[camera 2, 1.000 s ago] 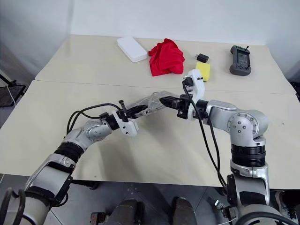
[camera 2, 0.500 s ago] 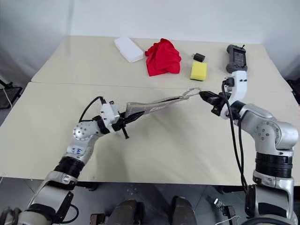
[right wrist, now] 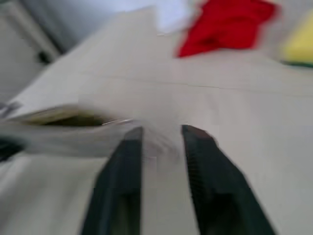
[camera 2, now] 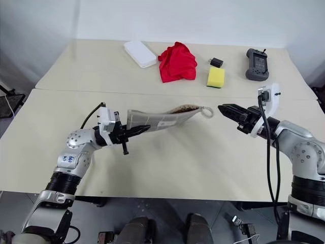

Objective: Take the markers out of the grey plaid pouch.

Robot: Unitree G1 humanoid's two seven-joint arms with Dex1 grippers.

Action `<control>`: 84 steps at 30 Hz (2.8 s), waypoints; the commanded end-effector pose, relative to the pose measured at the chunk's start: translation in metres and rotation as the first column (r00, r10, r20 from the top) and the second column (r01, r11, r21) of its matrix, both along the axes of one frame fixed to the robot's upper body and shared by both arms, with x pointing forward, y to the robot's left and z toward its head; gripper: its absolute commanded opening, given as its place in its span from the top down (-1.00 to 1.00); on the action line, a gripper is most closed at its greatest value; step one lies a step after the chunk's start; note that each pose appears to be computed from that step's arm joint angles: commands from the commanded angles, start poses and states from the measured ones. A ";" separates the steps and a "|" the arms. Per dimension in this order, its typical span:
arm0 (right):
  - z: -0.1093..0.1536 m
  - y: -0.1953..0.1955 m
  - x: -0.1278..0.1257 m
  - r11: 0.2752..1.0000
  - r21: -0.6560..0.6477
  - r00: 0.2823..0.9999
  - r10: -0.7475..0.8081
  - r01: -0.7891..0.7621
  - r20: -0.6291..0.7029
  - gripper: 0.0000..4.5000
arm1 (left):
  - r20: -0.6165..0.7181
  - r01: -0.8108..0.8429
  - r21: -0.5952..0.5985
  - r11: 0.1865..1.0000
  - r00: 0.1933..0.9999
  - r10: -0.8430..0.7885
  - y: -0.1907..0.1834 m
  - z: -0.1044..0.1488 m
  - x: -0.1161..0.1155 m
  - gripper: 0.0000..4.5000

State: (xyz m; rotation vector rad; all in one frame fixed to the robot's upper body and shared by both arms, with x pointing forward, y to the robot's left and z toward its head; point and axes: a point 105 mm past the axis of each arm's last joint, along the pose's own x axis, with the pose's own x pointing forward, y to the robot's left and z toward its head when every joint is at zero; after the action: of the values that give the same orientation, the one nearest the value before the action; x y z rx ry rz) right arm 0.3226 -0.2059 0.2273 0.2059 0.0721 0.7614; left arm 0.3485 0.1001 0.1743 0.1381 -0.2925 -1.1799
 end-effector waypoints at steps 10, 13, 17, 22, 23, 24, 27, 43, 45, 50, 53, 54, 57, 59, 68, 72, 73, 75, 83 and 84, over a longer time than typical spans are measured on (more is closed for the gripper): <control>0.051 -0.011 -0.034 0.971 -0.203 0.964 0.166 -0.123 0.209 -0.35 | 0.368 -0.136 0.053 0.989 0.924 0.108 -0.015 0.015 0.014 1.00; 0.055 0.013 -0.036 0.946 -0.269 0.941 0.245 -0.180 0.232 -0.03 | 0.381 -0.097 0.076 0.992 0.923 0.061 -0.025 0.008 0.010 1.00; 0.050 0.043 -0.028 0.905 -0.379 0.932 0.290 -0.193 0.219 0.54 | 0.379 -0.043 0.076 0.996 0.925 0.011 -0.043 -0.001 0.002 1.00; 0.044 0.059 -0.020 0.898 -0.395 0.938 0.289 -0.195 0.193 0.98 | 0.373 -0.003 0.061 0.998 0.927 -0.020 -0.057 -0.004 -0.004 1.00; 0.041 0.060 -0.018 0.896 -0.397 0.940 0.288 -0.197 0.183 0.98 | 0.371 0.004 0.060 0.998 0.928 -0.026 -0.059 -0.005 -0.005 1.00; 0.035 0.060 -0.015 0.894 -0.407 0.947 0.275 -0.189 0.165 0.98 | 0.366 0.013 0.056 0.998 0.930 -0.033 -0.062 -0.007 -0.007 1.00; 0.023 0.056 -0.010 0.896 -0.410 0.961 0.245 -0.172 0.132 0.98 | 0.350 0.018 0.051 0.999 0.936 -0.035 -0.065 -0.010 -0.009 1.00; -0.023 0.036 -0.008 0.765 -0.618 0.952 0.293 -0.181 0.084 0.98 | 0.312 0.001 0.037 0.999 0.950 -0.013 -0.061 -0.012 -0.005 1.00; -0.030 0.033 -0.007 0.733 -0.654 0.958 0.284 -0.188 0.044 0.98 | 0.310 0.009 0.038 0.999 0.951 -0.020 -0.062 -0.013 -0.007 1.00; -0.036 0.051 -0.011 0.611 -0.755 0.931 0.366 -0.239 0.001 0.98 | 0.300 0.035 0.041 0.999 0.953 -0.046 -0.064 -0.014 -0.009 1.00; -0.030 0.081 0.002 0.597 -0.781 0.927 0.370 -0.184 0.065 0.98 | 0.290 0.066 0.041 0.997 0.954 -0.075 -0.069 -0.016 -0.013 1.00; -0.028 0.087 0.005 0.599 -0.782 0.927 0.368 -0.172 0.079 0.98 | 0.289 0.070 0.041 0.997 0.954 -0.079 -0.071 -0.016 -0.014 1.00; -0.034 0.094 0.009 0.541 -0.829 0.922 0.377 -0.140 0.091 0.73 | 0.283 0.082 0.040 0.996 0.955 -0.090 -0.072 -0.017 -0.015 1.00; -0.035 0.099 0.009 0.537 -0.833 0.916 0.387 -0.133 0.103 0.48 | 0.278 0.084 0.043 0.995 0.956 -0.093 -0.072 -0.017 -0.015 1.00; -0.039 0.106 0.030 0.492 -0.870 0.906 0.348 0.044 0.242 -0.26 | 0.157 0.126 0.049 0.991 0.979 -0.132 -0.063 -0.033 -0.019 1.00; -0.048 0.109 0.032 0.479 -0.878 0.910 0.357 0.015 0.210 -0.26 | 0.141 0.140 0.048 0.989 0.979 -0.146 -0.063 -0.032 -0.020 1.00; -0.050 0.110 0.033 0.474 -0.881 0.911 0.359 0.009 0.203 -0.26 | 0.137 0.144 0.049 0.988 0.979 -0.150 -0.064 -0.032 -0.020 1.00; -0.055 0.113 0.040 0.471 -0.882 0.916 0.352 0.003 0.191 -0.26 | 0.130 0.151 0.043 0.988 0.979 -0.156 -0.065 -0.031 -0.018 1.00; -0.070 0.118 0.072 0.466 -0.884 0.920 0.334 0.028 0.205 -0.26 | 0.119 0.169 0.032 0.985 0.978 -0.172 -0.068 -0.028 -0.018 1.00; -0.072 0.118 0.073 0.462 -0.886 0.919 0.338 0.028 0.205 -0.26 | 0.118 0.169 0.032 0.985 0.978 -0.172 -0.068 -0.028 -0.017 1.00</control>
State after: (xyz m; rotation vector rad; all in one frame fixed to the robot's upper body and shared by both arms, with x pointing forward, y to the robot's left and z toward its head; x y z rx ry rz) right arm 0.3883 -0.0811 0.1556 -0.9560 0.1399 0.8890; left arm 0.3394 0.0454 0.1279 0.2072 -0.3102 -1.2804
